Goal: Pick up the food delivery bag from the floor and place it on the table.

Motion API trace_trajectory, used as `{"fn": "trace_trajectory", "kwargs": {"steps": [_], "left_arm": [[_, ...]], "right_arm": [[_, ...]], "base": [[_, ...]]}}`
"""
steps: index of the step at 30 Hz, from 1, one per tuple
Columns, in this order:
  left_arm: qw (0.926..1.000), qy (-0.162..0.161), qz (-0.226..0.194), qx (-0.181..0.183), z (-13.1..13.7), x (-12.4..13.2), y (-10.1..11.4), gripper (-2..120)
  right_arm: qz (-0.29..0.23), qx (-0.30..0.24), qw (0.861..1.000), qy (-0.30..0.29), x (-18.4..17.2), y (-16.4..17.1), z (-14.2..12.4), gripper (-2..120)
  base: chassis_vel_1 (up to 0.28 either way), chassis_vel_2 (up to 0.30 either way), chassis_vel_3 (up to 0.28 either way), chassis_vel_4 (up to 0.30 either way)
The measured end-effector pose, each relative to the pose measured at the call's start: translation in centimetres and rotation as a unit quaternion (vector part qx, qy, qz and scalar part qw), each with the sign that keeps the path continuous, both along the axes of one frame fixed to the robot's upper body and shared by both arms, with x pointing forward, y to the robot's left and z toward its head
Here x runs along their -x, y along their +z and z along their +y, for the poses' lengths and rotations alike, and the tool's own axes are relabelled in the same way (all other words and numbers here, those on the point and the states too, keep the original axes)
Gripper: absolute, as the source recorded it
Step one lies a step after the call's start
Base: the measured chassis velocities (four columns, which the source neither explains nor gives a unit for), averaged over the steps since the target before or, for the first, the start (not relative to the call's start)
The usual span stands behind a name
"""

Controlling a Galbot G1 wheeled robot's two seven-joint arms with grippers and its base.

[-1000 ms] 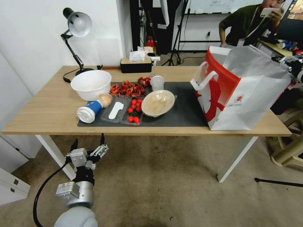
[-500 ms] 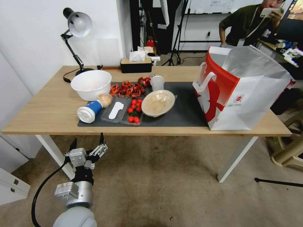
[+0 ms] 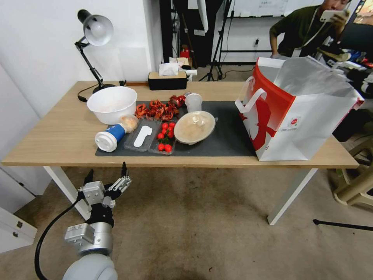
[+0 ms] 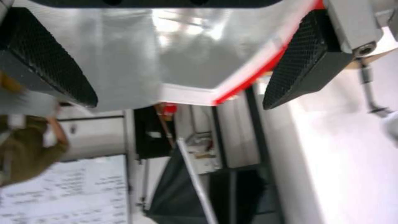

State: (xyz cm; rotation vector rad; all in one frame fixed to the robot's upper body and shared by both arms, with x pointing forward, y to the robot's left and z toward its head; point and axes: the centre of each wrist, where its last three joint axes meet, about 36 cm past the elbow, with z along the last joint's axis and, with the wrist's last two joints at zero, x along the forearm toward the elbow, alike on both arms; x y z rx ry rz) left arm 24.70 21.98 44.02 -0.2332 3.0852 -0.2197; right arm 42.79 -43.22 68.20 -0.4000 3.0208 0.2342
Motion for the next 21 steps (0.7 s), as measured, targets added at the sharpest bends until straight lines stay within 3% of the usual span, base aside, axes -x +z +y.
{"fn": "trace_trajectory", "kwargs": {"steps": [6,13,18,21], "left_arm": [[0.9999,-0.010,-0.002,-0.002,0.1,0.2,0.5,100],[0.9998,-0.015,-0.011,-0.003,0.2,0.4,1.1,100],[0.9995,-0.023,-0.021,-0.007,0.2,0.6,1.2,100],[0.9994,-0.025,-0.024,-0.008,0.2,0.7,1.2,100]], "right_arm": [[-0.018,-0.004,0.998,0.052,1.6,-1.5,3.6,100],[-0.040,0.004,0.996,0.075,4.1,-3.6,7.1,100],[-0.087,0.039,0.992,0.081,8.0,-5.7,9.5,100],[-0.089,0.047,0.992,0.078,9.9,-7.3,10.3,100]], "base": [[0.000,0.000,0.000,0.000],[0.000,0.000,0.000,0.000],[0.000,0.000,0.000,0.000],[0.000,0.000,0.000,0.000]]}}
